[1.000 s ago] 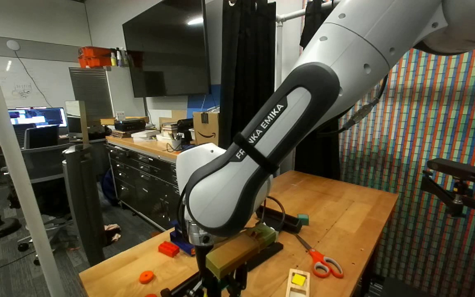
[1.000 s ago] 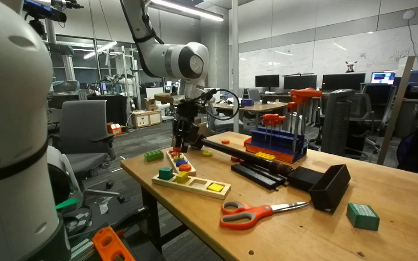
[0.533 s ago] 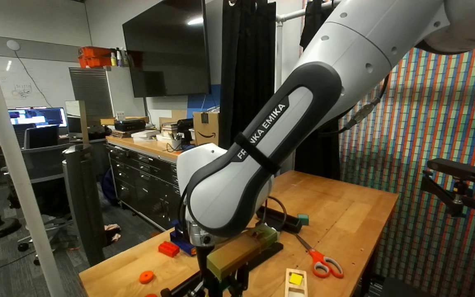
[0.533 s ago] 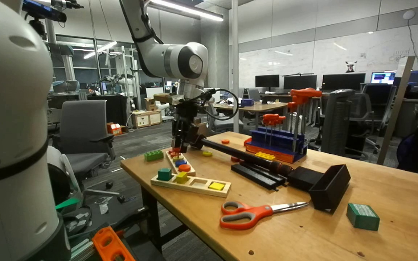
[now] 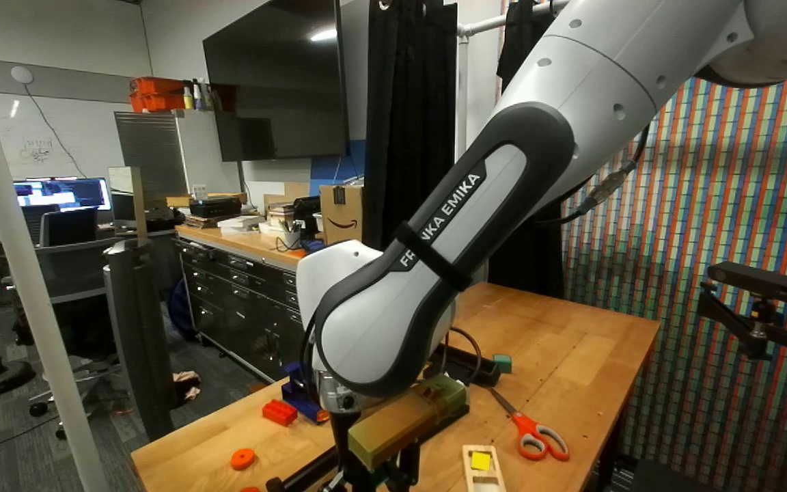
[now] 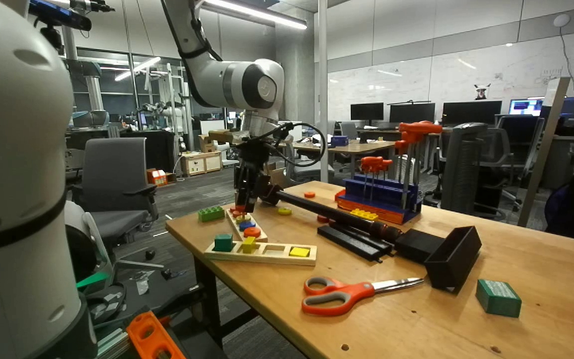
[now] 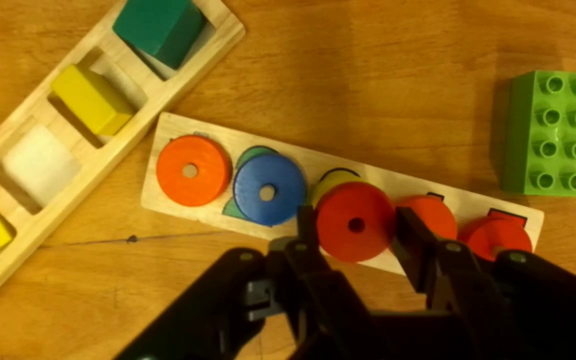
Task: Take the round orange and yellow blocks from the table and put them on the third and fourth position from the right on the wooden board respectively
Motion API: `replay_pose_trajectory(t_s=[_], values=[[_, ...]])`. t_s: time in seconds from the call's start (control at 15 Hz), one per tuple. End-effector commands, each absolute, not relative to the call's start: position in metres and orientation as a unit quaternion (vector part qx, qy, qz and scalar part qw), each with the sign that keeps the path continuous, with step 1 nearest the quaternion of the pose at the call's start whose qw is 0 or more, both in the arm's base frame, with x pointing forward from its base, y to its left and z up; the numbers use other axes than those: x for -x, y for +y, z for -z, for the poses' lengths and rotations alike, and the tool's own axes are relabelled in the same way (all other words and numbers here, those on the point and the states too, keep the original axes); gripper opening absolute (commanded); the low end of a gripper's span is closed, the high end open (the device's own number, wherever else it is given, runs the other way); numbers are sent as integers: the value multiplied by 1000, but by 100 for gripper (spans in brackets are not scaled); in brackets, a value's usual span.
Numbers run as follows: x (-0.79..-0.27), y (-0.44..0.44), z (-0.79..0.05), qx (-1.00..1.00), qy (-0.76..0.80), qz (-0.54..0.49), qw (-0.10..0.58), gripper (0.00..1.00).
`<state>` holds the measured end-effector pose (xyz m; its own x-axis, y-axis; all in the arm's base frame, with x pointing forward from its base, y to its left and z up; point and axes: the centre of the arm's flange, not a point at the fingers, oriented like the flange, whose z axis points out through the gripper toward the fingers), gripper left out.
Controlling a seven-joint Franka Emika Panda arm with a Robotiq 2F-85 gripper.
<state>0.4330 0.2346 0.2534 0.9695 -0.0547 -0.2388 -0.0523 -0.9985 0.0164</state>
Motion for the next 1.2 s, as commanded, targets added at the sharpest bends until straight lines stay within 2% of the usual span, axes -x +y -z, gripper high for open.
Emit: replay_pose_trajectory(t_s=[0.0, 0.4, 0.47, 0.53, 0.8, 1.13], values=[[-419, 235, -256, -992, -34, 122, 11, 24], [-413, 233, -250, -991, -33, 128, 14, 24], [-413, 232, -249, -991, -34, 129, 13, 68], [-413, 232, -249, -991, -34, 130, 13, 69], [-416, 229, -248, -992, -31, 124, 17, 98], [-434, 232, -259, -995, -15, 96, 19, 100]])
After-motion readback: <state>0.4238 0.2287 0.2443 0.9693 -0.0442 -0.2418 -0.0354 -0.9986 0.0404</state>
